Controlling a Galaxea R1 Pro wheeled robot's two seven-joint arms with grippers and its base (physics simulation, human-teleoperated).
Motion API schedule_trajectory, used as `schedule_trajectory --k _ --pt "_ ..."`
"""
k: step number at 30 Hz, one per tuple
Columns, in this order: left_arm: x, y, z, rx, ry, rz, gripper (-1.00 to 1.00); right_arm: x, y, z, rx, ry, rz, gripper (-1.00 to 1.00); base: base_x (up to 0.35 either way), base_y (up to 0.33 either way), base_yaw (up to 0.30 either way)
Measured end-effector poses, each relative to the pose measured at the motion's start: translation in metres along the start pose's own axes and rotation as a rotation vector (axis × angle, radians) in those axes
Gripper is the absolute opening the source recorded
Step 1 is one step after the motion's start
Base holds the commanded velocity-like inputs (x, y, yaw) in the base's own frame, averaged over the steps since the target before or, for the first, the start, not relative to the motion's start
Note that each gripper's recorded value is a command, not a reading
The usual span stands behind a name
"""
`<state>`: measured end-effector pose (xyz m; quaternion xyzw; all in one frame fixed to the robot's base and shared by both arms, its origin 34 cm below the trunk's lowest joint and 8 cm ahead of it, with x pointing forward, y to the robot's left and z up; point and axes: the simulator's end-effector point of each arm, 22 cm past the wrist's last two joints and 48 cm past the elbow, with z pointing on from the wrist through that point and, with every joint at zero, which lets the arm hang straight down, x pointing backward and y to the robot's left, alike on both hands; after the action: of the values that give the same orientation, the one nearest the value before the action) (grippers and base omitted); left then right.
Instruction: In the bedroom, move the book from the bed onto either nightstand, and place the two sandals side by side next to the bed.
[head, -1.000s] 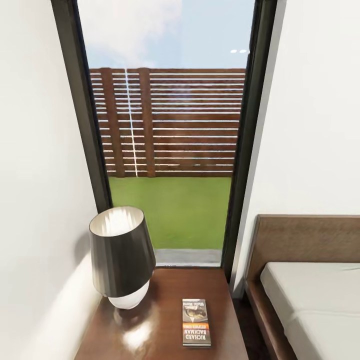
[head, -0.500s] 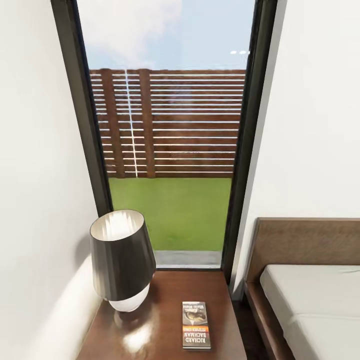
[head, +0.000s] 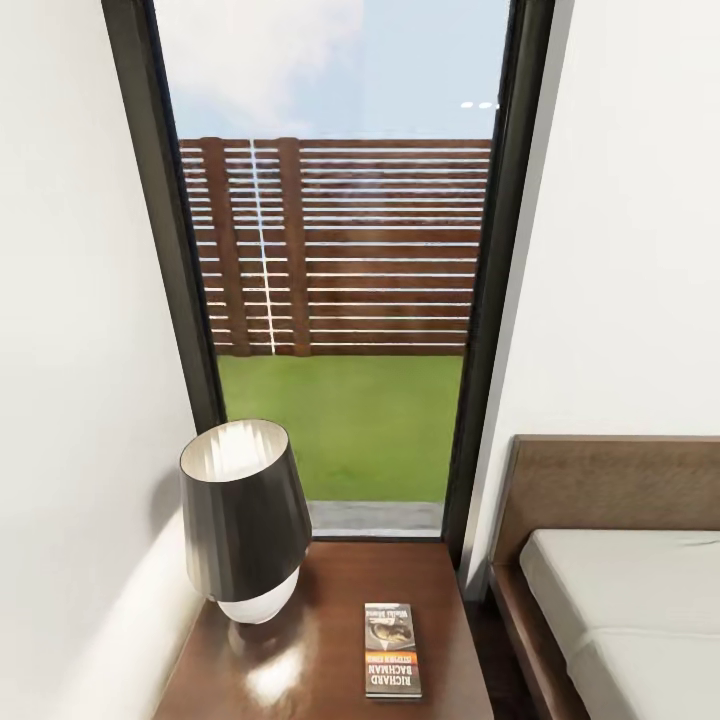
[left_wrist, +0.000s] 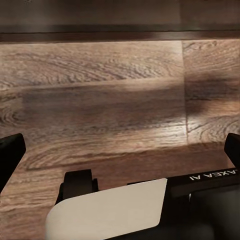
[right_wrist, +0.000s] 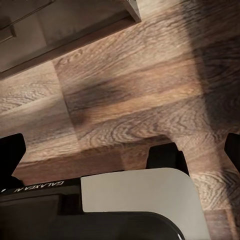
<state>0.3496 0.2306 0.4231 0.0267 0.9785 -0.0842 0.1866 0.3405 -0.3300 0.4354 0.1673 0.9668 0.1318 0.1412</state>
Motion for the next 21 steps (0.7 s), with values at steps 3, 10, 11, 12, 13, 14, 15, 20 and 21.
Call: schedule_trajectory --k 3,10,11,12,13,14,15,20,21 --pt "0.0001 -0.0002 0.0 0.0 0.001 0.002 1.0 0.0001 0.0 0.0 0.0 0.0 0.0 1.0 0.0 0.0 0.0" --pt "0.0 -0.0009 0.0001 0.001 0.0 0.001 1.0 0.0005 0.0009 0.0003 -0.001 0.001 0.0 1.0 0.0 0.0 0.0" --pt "0.0001 -0.0009 0.0001 0.001 0.0 0.001 1.0 0.0004 0.001 0.0003 -0.001 0.0 0.0 1.0 0.0 0.0 0.0" --pt "0.0 -0.0009 0.0001 0.001 0.0 0.001 1.0 0.0004 0.001 0.0004 -0.001 0.0 0.0 1.0 0.0 0.0 0.0" --pt "0.0 -0.0008 0.0001 0.001 0.0 0.001 1.0 0.0004 0.001 0.0004 -0.001 0.001 0.0 1.0 0.0 0.0 0.0" --pt "0.0 -0.0008 0.0001 0.001 0.0 0.001 1.0 0.0005 0.001 0.0004 -0.001 0.001 -0.001 1.0 0.0 0.0 0.0" --pt "0.0 -0.0009 0.0001 0.001 0.0 0.002 1.0 0.0007 0.0014 0.0005 -0.002 0.001 -0.002 1.0 0.0 0.0 0.0" --pt "0.0001 -0.0009 0.0001 0.001 0.0 0.002 1.0 0.0025 0.0059 0.002 -0.008 0.003 0.002 1.0 0.0 0.0 0.0" --pt "0.0001 -0.0009 0.0001 0.001 0.001 0.002 1.0 0.0031 0.0069 0.0024 -0.009 0.004 0.001 1.0 0.0 0.0 0.0"
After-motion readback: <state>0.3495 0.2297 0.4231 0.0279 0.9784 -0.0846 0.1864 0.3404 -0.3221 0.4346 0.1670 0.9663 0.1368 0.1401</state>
